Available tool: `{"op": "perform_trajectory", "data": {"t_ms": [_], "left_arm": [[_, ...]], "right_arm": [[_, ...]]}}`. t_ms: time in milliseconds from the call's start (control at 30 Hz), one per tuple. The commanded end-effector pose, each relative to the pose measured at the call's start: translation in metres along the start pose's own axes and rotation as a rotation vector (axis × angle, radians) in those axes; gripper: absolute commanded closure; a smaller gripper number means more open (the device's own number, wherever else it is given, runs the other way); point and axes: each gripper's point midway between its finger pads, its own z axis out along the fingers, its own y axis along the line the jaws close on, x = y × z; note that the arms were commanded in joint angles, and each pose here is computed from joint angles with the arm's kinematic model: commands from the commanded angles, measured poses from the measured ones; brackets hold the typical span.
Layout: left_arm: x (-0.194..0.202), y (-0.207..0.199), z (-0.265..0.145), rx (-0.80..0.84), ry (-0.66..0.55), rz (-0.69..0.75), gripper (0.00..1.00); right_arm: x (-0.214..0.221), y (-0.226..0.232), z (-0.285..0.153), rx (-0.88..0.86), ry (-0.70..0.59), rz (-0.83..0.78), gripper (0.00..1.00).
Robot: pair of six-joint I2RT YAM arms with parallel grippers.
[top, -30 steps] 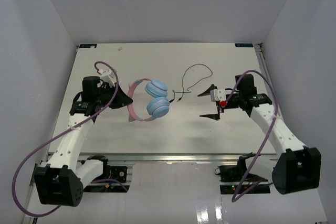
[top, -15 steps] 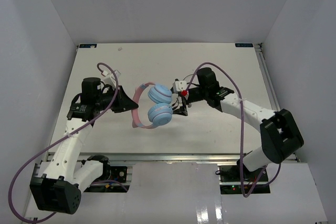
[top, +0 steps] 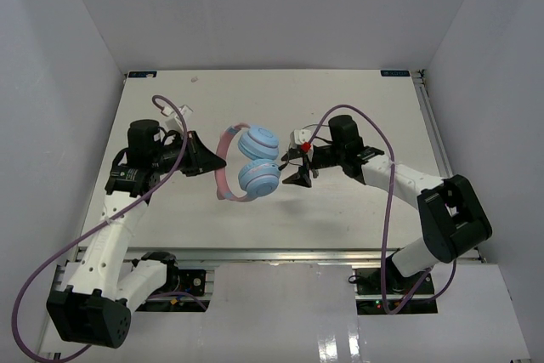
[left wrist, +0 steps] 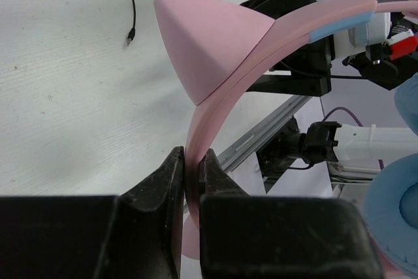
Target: Wrap the headphones
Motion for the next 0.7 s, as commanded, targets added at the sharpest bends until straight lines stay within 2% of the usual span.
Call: {"op": "perform_trajectory", "data": {"t_ms": [0, 133, 367, 533, 667], "left_arm": [[-0.03, -0.042, -0.019, 0.087, -0.098, 0.059, 1.0], [-0.039, -0.044, -0.024, 0.056, -0.142, 0.05, 1.0], [-0.045, -0.042, -0.025, 0.032, -0.167, 0.037, 1.0], [-0.04, -0.039, -0.025, 0.023, -0.163, 0.034, 1.0], [-0.036, -0.037, -0.029, 0.008, -0.17, 0.029, 1.0]], "right_arm": [[-0.02, -0.006, -0.003, -0.036, -0.059, -0.009, 0.31], [-0.026, -0.023, -0.023, 0.021, -0.064, -0.029, 0.29], [-0.031, -0.016, -0.035, -0.022, -0.081, -0.045, 0.3], [-0.034, -0.019, -0.035, -0.03, -0.077, -0.019, 0.4], [-0.04, -0.02, -0.037, -0.036, -0.071, -0.042, 0.61]]}}
